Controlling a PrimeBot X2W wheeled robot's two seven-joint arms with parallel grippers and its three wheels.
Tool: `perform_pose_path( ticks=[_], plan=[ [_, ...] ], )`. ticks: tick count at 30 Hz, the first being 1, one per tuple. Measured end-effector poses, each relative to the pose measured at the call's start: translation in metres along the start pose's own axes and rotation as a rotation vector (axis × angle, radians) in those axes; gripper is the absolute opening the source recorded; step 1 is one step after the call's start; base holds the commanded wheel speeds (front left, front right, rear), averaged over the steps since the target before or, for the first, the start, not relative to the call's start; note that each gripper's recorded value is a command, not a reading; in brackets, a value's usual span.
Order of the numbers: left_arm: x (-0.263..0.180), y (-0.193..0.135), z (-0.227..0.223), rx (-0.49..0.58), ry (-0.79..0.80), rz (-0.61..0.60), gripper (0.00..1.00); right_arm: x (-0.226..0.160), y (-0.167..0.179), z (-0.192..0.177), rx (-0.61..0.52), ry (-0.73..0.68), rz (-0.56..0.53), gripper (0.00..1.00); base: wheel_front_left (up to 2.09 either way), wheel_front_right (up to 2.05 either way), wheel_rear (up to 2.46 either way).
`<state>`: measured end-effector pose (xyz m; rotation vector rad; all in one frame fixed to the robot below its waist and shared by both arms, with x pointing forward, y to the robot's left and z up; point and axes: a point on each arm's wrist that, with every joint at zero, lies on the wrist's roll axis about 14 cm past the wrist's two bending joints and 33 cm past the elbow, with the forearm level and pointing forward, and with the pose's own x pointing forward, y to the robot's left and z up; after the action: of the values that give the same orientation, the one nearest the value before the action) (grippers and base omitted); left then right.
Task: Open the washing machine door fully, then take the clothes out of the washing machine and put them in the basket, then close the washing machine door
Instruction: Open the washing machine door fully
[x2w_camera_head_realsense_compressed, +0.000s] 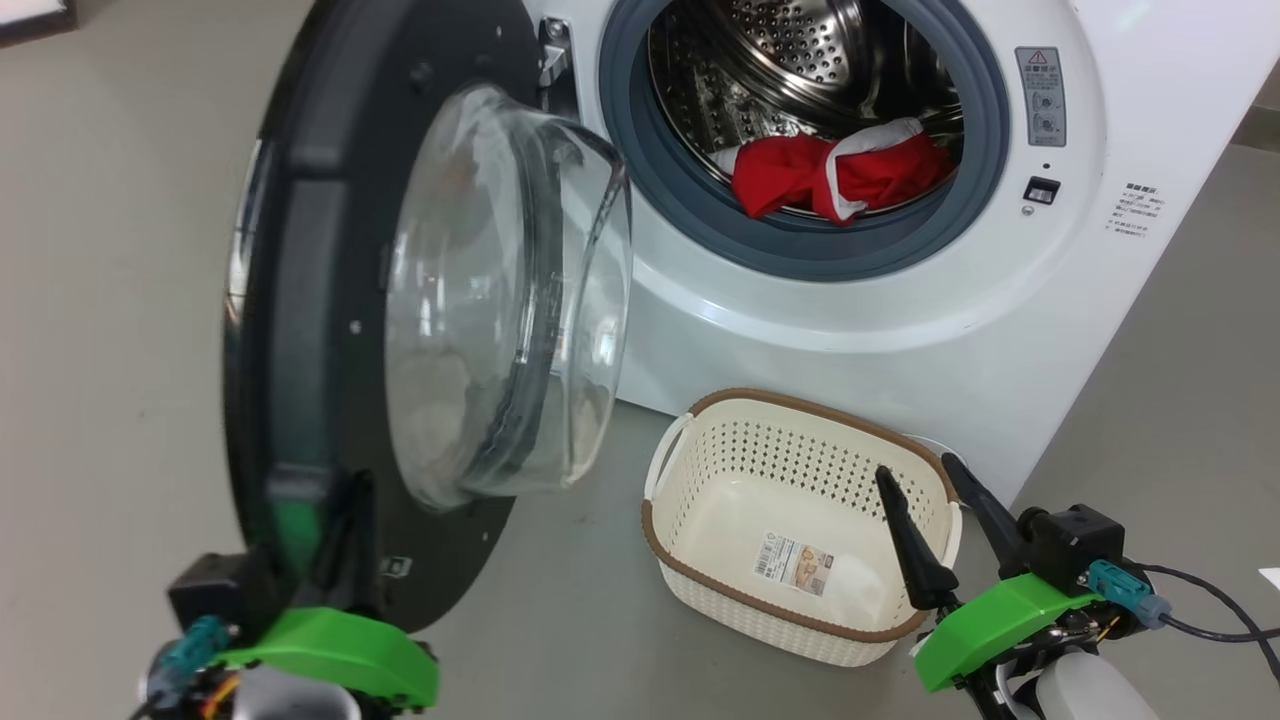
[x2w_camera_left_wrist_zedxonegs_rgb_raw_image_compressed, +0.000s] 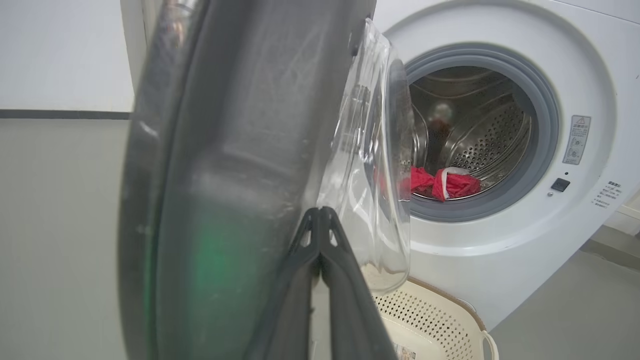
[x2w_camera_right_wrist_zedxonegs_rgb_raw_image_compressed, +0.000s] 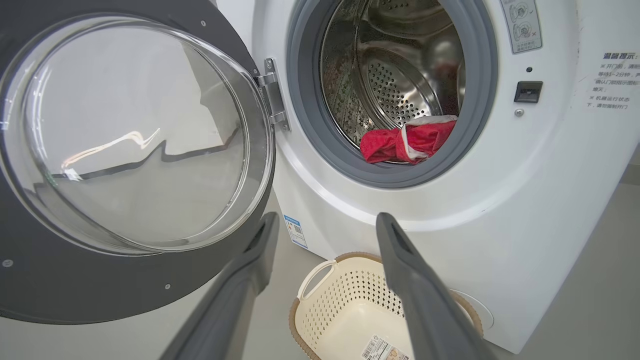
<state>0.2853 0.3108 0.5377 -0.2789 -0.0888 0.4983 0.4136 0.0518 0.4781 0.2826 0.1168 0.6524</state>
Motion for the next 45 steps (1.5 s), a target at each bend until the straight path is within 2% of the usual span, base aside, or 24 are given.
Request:
perform_pose_path(
  ticks=[14,25,31,45],
  plan=[
    [0.003,0.067,0.001,0.005,0.010,0.166,0.00,-0.002,0.001,0.005,-0.036,-0.012,0.004,1.00,0.00,0.00,0.00],
    [0.012,0.097,0.009,-0.008,-0.009,0.255,0.00,-0.004,-0.007,-0.009,-0.086,0.037,0.022,1.00,0.00,0.00,0.00],
    [0.015,0.117,0.016,-0.015,-0.044,0.312,0.00,0.003,-0.010,-0.004,-0.114,0.034,0.040,1.00,0.00,0.00,0.00],
    [0.034,0.137,0.023,0.038,-0.039,0.340,0.00,0.002,-0.010,-0.011,-0.126,0.057,0.062,1.00,0.00,0.00,0.00]
  ],
)
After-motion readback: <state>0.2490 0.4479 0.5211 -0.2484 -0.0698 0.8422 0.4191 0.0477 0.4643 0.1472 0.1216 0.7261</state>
